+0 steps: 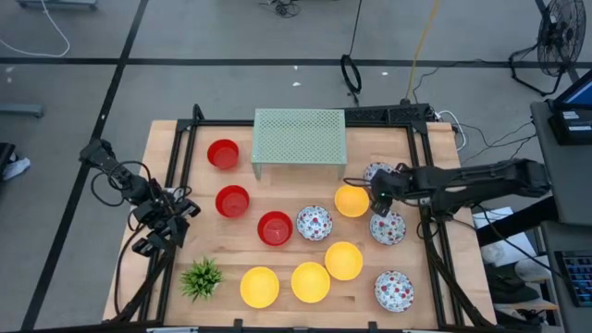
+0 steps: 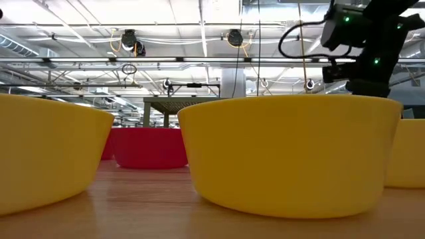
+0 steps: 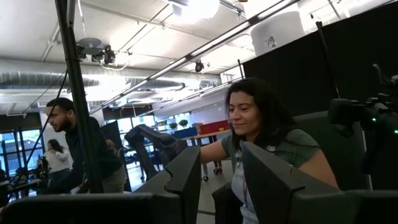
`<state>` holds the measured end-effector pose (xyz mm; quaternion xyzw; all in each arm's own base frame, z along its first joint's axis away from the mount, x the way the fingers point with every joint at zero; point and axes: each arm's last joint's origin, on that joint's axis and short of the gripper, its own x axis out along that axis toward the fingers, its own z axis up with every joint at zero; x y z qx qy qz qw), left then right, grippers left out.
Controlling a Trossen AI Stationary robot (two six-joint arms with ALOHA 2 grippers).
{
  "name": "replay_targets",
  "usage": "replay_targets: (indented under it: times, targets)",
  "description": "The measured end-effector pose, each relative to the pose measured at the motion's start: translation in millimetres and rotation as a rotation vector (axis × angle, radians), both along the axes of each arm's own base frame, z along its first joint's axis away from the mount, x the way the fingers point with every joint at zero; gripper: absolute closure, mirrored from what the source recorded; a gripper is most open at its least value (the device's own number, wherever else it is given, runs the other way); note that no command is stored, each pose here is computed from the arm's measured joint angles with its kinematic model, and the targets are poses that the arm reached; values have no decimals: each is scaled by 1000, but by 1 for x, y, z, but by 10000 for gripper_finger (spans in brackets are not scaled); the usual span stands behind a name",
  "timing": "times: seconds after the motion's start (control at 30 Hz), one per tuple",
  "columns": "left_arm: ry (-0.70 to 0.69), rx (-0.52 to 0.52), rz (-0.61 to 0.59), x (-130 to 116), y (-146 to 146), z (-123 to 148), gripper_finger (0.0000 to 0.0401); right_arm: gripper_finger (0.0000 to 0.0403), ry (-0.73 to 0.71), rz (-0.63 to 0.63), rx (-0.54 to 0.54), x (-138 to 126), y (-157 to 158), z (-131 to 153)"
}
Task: Pick & Place Mini bowls
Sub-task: Put the red patterned bowl on the shelf
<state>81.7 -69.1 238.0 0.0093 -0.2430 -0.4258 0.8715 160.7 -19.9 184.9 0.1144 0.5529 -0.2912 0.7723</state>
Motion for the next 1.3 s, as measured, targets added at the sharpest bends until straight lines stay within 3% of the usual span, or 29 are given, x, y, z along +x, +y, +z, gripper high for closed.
replay_targets:
  times: [0.37, 0.5, 0.73, 1.07, 1.3]
  targets:
    - [0, 0, 0, 0, 0, 0, 279, 205, 102, 84, -46, 15, -4, -18]
    - [0, 0, 0, 0, 0, 0, 279, 255, 133, 83, -47, 17, -4, -23]
    - [0, 0, 0, 0, 0, 0, 279, 390, 147, 74, -65, 18, -5, -25]
    - [1, 1, 0, 0, 0, 0, 279, 399, 127, 19, -89, 17, -6, -21]
    - [0, 0, 0, 0, 0, 0, 279, 401, 111, -25, -296, 24, -12, 22]
